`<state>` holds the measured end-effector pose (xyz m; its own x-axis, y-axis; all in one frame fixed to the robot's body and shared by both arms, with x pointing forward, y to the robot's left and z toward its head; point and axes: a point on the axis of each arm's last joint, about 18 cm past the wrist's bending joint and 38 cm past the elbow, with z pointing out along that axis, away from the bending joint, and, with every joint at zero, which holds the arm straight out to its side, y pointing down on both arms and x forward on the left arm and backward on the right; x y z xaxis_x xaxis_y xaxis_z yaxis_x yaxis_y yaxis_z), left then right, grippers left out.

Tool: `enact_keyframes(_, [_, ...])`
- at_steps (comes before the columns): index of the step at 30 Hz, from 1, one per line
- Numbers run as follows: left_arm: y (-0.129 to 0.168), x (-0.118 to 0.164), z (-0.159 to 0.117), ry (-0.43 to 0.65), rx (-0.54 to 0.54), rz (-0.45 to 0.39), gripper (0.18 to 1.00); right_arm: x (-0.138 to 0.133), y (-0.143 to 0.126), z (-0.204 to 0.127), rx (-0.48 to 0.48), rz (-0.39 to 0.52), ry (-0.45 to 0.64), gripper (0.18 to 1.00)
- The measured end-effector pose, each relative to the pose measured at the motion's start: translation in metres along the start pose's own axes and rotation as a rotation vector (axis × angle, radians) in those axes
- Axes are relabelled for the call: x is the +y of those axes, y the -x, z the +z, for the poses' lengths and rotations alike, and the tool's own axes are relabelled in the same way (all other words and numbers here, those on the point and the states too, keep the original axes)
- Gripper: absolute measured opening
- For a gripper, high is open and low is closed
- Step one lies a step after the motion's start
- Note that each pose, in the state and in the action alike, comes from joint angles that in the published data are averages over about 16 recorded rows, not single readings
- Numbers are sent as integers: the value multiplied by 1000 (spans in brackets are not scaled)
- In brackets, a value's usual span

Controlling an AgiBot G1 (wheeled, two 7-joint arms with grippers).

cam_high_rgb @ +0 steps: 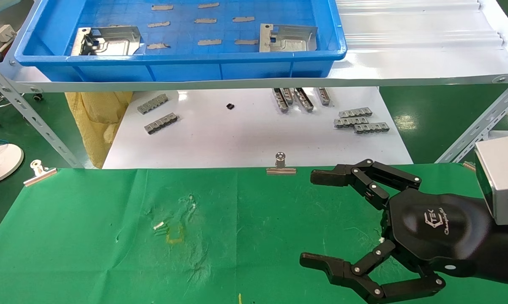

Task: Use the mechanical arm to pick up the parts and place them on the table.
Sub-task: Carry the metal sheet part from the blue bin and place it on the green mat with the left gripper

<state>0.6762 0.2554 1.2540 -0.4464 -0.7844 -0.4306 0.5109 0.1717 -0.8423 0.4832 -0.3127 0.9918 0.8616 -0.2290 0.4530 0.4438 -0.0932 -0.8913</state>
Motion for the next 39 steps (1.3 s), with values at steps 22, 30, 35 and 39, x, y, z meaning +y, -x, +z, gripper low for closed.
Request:
enact_keyframes(22, [-56, 103, -117, 54, 563, 424, 274, 0, 0, 0, 0, 0, 0, 1000])
enact_keyframes(30, [-67, 175, -133, 218, 669, 568, 274, 0, 0, 0, 0, 0, 0, 1000])
enact_keyframes(35, [-73, 206, -138, 294, 715, 600, 274, 0, 0, 0, 0, 0, 0, 1000])
enact_keyframes(39, [-76, 224, -139, 337, 726, 610, 274, 0, 0, 0, 0, 0, 0, 1000])
